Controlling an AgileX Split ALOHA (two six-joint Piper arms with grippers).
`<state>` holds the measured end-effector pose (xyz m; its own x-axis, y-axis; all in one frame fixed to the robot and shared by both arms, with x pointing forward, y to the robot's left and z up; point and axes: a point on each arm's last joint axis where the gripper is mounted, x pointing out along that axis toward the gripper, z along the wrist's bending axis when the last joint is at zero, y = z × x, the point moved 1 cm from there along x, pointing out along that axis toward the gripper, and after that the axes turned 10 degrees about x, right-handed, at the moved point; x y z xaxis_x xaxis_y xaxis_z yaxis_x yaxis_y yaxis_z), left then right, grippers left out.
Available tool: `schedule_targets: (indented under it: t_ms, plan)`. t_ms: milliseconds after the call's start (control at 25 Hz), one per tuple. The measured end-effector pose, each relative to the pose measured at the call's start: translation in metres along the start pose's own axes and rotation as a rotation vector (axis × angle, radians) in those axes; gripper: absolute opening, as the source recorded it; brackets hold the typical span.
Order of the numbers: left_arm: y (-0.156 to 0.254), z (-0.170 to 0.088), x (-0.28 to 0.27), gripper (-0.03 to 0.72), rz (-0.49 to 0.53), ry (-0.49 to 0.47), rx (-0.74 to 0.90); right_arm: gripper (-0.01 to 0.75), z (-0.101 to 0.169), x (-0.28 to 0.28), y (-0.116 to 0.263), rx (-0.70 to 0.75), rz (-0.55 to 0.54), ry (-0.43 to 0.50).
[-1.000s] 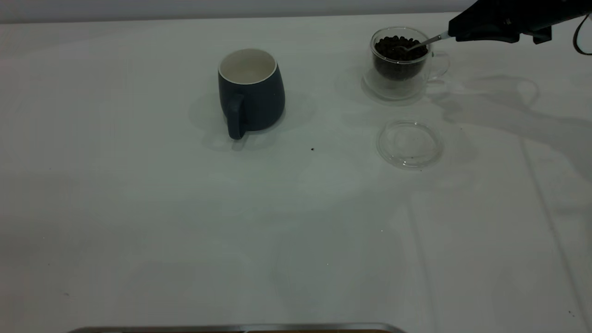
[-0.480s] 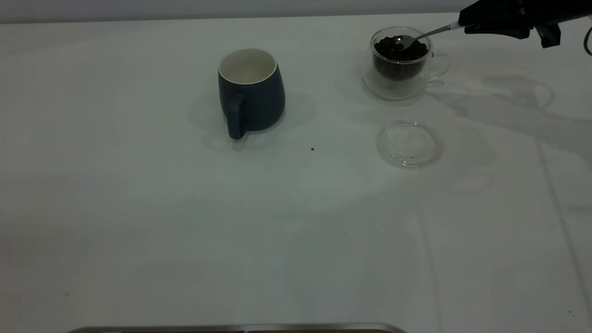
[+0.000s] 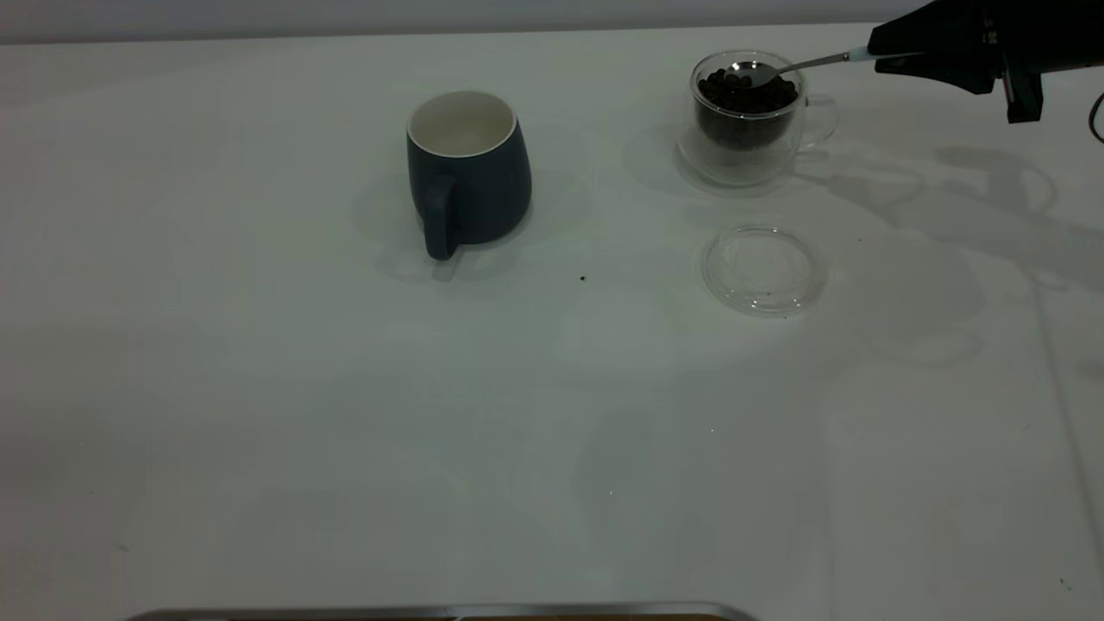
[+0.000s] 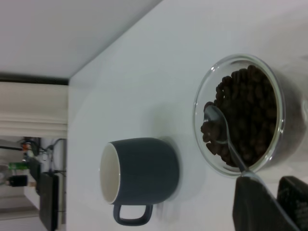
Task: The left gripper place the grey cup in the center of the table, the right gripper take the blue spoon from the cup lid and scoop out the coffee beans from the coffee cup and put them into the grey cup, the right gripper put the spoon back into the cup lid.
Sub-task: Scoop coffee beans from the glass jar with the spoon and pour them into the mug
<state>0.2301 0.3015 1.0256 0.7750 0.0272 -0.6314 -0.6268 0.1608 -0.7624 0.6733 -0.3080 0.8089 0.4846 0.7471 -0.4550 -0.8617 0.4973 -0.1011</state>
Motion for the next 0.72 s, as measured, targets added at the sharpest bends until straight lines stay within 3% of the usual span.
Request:
schedule_targets:
  t_ms: [440,720]
  plan:
    - [0.0000,-0.0001,0.0000,0.567,0.000,0.001,0.003,0.103,-0.0084,0.0008,-0.0043,-0.023,-0.047,0.053]
    - [0.0000,-0.0001,0.0000,0.567,0.000,0.001,0.003,0.103,-0.0088,0.0018,-0.0011,-0.047,-0.015,0.065]
